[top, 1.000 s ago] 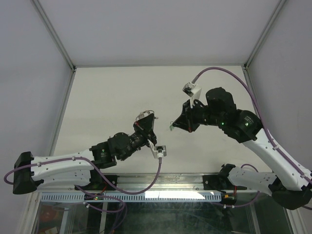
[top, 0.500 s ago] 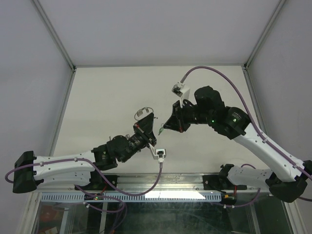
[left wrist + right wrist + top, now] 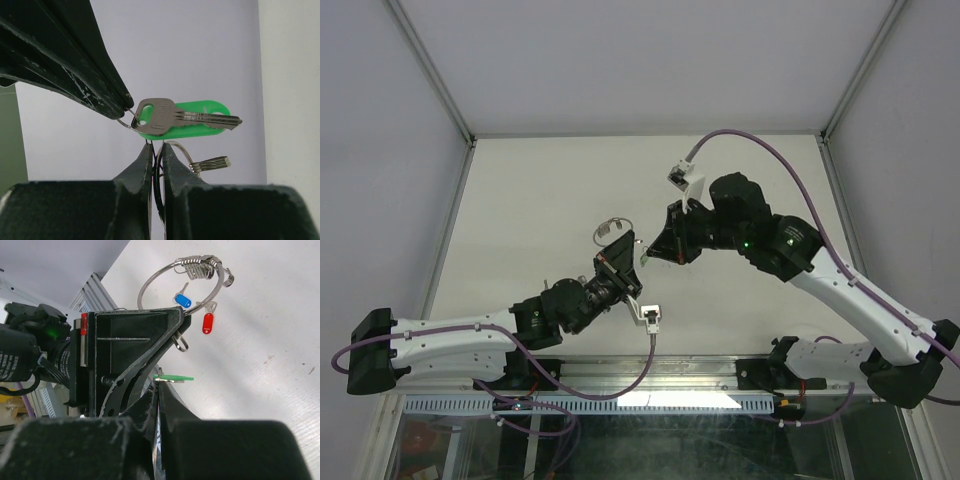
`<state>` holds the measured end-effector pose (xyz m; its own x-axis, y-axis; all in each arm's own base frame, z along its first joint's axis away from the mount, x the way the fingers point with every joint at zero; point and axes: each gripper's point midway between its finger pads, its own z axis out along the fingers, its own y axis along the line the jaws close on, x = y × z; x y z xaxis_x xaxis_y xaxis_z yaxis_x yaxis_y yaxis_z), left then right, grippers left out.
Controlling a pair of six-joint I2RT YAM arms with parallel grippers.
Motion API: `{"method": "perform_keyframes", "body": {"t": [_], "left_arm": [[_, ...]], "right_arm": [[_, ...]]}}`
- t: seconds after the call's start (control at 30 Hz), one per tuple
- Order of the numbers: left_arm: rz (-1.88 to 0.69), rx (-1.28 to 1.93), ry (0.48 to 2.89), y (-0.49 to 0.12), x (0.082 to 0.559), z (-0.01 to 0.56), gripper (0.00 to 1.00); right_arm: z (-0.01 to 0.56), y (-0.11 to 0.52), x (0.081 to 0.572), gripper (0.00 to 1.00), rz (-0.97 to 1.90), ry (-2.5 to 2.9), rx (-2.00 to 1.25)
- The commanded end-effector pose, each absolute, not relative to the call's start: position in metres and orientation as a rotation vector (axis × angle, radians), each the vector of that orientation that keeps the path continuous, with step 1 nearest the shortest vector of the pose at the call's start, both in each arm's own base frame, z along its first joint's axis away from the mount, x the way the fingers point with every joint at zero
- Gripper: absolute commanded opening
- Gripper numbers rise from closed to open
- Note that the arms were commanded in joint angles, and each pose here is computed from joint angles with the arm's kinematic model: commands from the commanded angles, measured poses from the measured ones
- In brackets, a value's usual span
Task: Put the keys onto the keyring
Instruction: Insert the key onto the keyring.
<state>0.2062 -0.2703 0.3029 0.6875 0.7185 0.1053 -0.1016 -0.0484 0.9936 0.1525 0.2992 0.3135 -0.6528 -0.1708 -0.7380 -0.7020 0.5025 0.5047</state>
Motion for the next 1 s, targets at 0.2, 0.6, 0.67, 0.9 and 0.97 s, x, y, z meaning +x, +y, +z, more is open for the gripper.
{"method": "perform_keyframes", "body": {"t": [0.2, 0.6, 0.67, 0.9, 0.97], "left_arm": [[0.752, 1.422, 0.537, -0.266, 0.205, 0.320, 0.00], [0.771, 1.440, 0.530, -0.268, 0.205, 0.317, 0.00], [0.773, 1.440, 0.529, -0.268, 0.206, 0.318, 0.00], [0.780, 1.446, 0.528, -0.269, 0.206, 0.318, 0.00], [0.785, 1.446, 0.529, -0.269, 0.206, 0.318, 0.00]], "right_arm": [[0.348, 0.313, 0.168, 0.00, 1.148, 2.022, -0.615], [0.347, 0.319, 0.176, 0.00, 1.143, 2.027, -0.585], [0.347, 0.318, 0.178, 0.00, 1.136, 2.031, -0.572], [0.341, 0.316, 0.180, 0.00, 1.109, 2.061, -0.552], [0.339, 0.316, 0.181, 0.00, 1.104, 2.069, -0.551]]}}
